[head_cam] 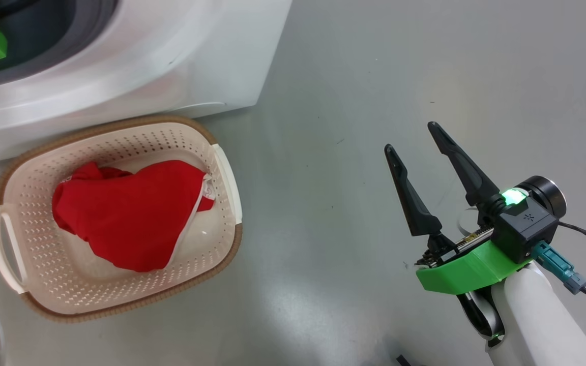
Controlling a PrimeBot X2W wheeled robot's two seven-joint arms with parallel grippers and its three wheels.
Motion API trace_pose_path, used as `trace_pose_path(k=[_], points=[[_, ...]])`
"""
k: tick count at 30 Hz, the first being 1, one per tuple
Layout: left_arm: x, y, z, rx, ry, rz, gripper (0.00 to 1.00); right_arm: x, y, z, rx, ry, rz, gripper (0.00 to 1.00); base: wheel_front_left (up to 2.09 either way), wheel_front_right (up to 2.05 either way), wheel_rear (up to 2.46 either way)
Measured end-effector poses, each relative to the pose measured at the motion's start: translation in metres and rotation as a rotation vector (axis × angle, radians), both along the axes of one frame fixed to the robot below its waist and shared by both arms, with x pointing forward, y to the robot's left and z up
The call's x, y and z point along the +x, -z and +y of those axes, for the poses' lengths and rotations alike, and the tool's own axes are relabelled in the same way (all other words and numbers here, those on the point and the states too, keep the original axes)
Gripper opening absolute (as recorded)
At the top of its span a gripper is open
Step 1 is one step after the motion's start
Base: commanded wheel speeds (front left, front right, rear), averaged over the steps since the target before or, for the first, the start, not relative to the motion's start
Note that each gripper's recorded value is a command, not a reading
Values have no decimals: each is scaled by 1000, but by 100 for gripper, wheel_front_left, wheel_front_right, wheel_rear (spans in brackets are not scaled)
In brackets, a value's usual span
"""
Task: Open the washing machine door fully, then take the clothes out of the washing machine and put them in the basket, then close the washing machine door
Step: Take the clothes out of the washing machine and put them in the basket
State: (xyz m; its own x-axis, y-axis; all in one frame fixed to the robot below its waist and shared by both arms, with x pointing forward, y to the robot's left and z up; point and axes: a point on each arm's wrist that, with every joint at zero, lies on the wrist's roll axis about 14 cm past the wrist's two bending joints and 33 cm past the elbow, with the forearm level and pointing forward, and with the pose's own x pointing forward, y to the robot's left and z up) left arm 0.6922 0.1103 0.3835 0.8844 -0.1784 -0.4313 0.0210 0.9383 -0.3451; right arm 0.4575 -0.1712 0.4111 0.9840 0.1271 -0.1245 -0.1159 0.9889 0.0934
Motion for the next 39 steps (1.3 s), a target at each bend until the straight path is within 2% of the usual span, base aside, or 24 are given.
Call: trace_pose_path(k=[12,13,14,15,25,33,39], points=[[-4,31,1,56,20,100,100,-1,4,-8,-6,26,12,100,0,0,0],[-4,33,2,62,25,107,85,-1,4,-9,-6,28,12,100,0,0,0],[-4,34,2,65,28,113,34,-1,4,-9,-6,30,13,100,0,0,0],[-5,34,2,71,33,117,0,-1,4,-9,-4,31,13,100,0,0,0],[0,22,4,145,62,47,0,1,4,-5,13,29,8,100,0,0,0],[12,-21,16,125,11,-166,0,5,-1,1,26,15,-9,100,0,0,0],[3,-30,29,132,-11,-239,0,8,-5,9,38,-4,-24,100,0,0,0]])
